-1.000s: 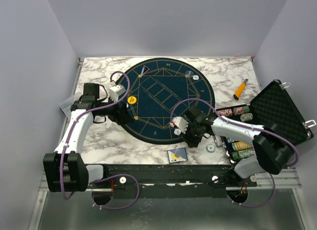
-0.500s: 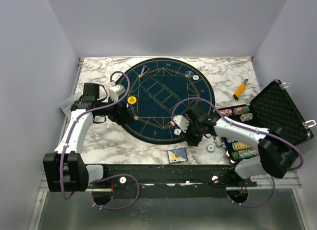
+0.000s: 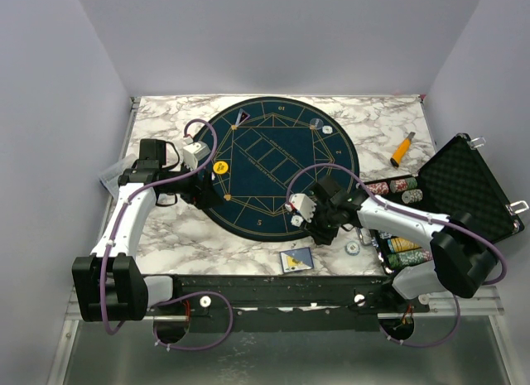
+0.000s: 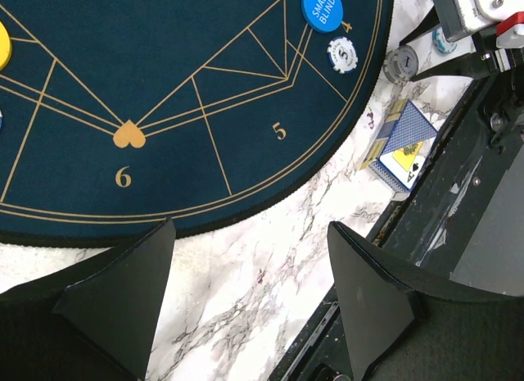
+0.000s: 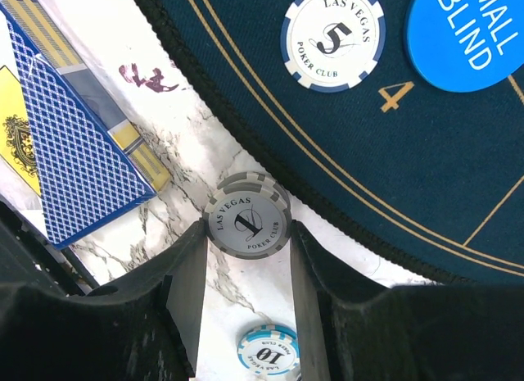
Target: Distribute texas hold em gaming equipment
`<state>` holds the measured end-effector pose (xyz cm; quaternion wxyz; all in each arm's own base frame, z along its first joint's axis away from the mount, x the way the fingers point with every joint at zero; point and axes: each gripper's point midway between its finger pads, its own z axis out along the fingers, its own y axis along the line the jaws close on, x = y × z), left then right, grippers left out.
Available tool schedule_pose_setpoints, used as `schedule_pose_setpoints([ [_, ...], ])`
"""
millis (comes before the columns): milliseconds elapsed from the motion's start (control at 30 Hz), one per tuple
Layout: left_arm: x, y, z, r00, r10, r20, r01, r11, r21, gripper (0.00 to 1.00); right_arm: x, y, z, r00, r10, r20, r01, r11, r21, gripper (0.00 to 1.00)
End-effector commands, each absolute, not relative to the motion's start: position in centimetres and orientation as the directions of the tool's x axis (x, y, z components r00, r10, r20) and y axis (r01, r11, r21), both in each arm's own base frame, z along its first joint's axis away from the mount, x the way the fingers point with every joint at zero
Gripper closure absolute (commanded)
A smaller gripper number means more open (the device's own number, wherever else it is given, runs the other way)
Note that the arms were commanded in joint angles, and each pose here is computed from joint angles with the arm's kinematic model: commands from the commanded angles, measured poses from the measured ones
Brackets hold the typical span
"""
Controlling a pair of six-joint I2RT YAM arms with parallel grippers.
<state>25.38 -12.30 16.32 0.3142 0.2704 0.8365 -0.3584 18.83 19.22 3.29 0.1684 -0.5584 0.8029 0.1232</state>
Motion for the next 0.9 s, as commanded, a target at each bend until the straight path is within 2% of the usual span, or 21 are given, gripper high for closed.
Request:
schedule_pose_setpoints([
  [0, 25.6, -12.2, 16.8, -0.634, 0.23, -0.738, 0.688, 0.602, -0.404, 0.22, 18.6, 19.0, 3.0, -0.319, -0.86, -0.399, -0.938, 0.345, 0.006, 0.63],
  [267, 25.5, -12.3, 16.8, -0.634, 0.229, -0.738, 0.69, 0.599, -0.406, 0.22, 23.3, 19.2, 6.3, -0.367, -0.776, -0.513, -0.881, 0.468, -0.077, 0.67],
  [400, 25.6, -12.3, 16.9, -0.633, 0.228, -0.739, 0.691, 0.596, -0.408, 0.22, 28.7, 17.9, 8.7, -0.438, -0.691, -0.575, -0.823, 0.565, -0.054, 0.67],
  [633, 25.6, -12.2, 16.9, -0.63, 0.23, -0.741, 0.691, 0.6, -0.402, 0.22, 40.9, 14.0, 10.6, -0.527, -0.556, -0.642, -0.693, 0.719, -0.054, 0.67],
  [867, 25.4, -11.9, 16.9, -0.628, 0.224, -0.745, 0.688, 0.608, -0.397, 0.22, 49.2, 13.3, 11.6, -0.506, -0.488, -0.711, -0.613, 0.783, -0.101, 0.67],
])
